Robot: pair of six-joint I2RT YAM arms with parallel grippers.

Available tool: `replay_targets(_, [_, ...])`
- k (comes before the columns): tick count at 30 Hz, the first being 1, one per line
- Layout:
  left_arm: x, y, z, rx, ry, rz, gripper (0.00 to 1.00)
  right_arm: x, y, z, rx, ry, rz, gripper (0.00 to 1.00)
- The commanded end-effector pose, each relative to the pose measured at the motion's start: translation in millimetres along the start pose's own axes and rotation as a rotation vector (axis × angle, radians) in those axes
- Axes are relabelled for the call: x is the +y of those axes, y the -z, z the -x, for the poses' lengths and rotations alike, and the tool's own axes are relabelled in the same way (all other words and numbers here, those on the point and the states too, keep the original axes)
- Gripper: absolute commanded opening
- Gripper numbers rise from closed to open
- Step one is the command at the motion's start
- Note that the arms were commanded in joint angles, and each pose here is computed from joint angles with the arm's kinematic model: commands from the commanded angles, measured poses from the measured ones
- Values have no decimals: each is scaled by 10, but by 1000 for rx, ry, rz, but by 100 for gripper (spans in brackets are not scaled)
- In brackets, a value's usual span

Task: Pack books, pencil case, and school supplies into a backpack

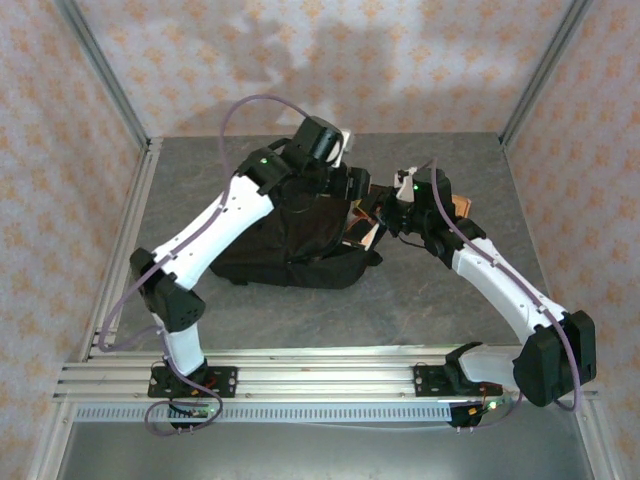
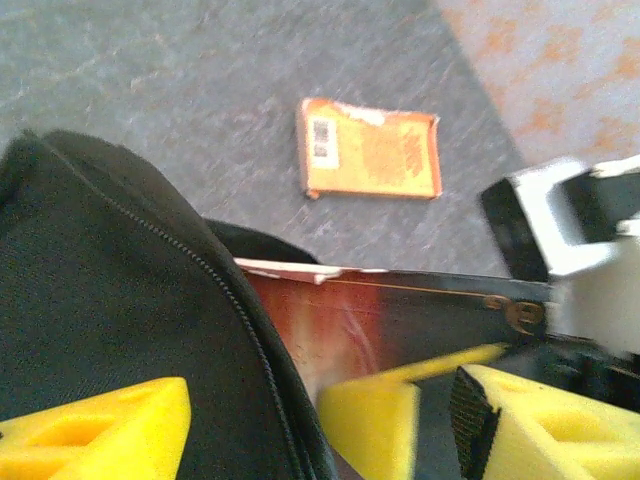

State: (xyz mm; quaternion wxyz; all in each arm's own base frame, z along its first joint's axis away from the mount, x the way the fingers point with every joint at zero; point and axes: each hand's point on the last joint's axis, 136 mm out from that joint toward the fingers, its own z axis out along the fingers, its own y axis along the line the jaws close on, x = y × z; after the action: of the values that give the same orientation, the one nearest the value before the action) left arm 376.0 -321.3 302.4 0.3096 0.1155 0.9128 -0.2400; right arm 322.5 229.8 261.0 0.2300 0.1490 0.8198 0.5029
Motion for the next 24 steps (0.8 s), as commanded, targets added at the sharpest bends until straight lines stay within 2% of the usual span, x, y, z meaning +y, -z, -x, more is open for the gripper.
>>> replay_targets(1, [194,-93,-48,34,0,107,69,489,121,52,-11,72,170,0])
replay_targets(3, [242,-154,-70,47,9,132,65,501,136,48,-13,74,174,0])
replay_targets(5, [234,-169,-72,48,14,129,57,508,147,42,-12,74,178,0])
replay_targets(7, [255,-301,-144,79,16,136,39,520,160,38,-14,78,182,0])
replay_targets(10, [278,-262,-128,68,13,150,11,491,165,46,-23,83,169,0])
replay_targets(12, [289,-160,-75,45,3,158,0,461,168,47,-29,92,155,0])
replay_targets(18, [436,510,95,-68,-15,210,0,123,126,32,-45,112,31,0])
replay_targets(24, [740,1052,183,-183,68,213,0,-67,68,-76,3,127,-11,0])
